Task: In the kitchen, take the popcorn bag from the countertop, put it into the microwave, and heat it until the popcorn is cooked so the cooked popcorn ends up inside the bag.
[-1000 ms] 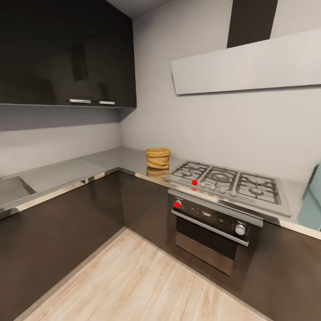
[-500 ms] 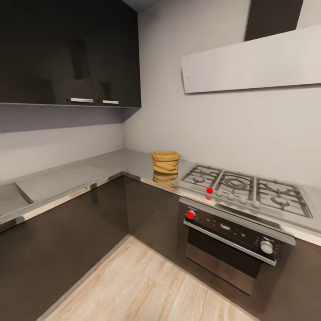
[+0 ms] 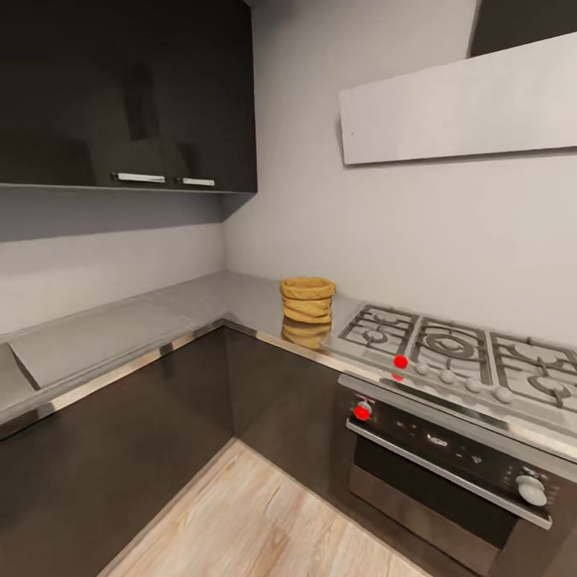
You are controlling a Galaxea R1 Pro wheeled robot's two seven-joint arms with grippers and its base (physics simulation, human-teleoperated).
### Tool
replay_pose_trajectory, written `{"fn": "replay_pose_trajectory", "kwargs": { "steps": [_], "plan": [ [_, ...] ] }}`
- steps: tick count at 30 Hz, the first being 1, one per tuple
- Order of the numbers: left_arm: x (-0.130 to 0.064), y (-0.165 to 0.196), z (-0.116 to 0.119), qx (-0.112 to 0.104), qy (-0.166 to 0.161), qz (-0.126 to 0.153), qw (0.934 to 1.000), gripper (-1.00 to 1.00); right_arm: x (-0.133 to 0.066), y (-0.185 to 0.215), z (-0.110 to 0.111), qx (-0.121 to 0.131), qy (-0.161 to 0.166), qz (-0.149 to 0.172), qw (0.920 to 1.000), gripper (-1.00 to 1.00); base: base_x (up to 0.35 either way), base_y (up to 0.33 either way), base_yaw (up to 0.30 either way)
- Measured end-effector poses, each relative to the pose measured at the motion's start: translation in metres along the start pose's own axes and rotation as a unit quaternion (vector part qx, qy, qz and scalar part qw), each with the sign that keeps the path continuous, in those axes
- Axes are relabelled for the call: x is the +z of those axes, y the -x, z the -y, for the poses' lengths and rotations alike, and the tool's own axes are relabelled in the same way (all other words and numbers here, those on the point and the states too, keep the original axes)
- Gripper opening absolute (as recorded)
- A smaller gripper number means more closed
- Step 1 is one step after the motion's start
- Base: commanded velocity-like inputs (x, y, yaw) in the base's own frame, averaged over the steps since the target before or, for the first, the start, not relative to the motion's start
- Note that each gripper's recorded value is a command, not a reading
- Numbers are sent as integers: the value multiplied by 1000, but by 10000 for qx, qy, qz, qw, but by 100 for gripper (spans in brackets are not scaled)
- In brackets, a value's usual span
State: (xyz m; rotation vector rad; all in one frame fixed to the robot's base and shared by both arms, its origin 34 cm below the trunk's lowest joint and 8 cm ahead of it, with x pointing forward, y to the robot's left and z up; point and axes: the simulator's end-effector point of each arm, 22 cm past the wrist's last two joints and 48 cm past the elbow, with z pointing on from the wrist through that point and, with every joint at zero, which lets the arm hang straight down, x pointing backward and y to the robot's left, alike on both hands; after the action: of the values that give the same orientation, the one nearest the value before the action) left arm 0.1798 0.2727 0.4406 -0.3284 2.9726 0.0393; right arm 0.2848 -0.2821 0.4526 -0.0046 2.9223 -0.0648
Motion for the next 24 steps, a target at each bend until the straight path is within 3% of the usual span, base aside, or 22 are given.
{"fn": "replay_pose_trajectory", "kwargs": {
  "steps": [24],
  "plan": [
    [0, 1, 0, 15, -2, 15, 10000, 100, 0, 0, -4, 0, 28, 3, 10000, 100, 279, 97, 0]
  ]
}}
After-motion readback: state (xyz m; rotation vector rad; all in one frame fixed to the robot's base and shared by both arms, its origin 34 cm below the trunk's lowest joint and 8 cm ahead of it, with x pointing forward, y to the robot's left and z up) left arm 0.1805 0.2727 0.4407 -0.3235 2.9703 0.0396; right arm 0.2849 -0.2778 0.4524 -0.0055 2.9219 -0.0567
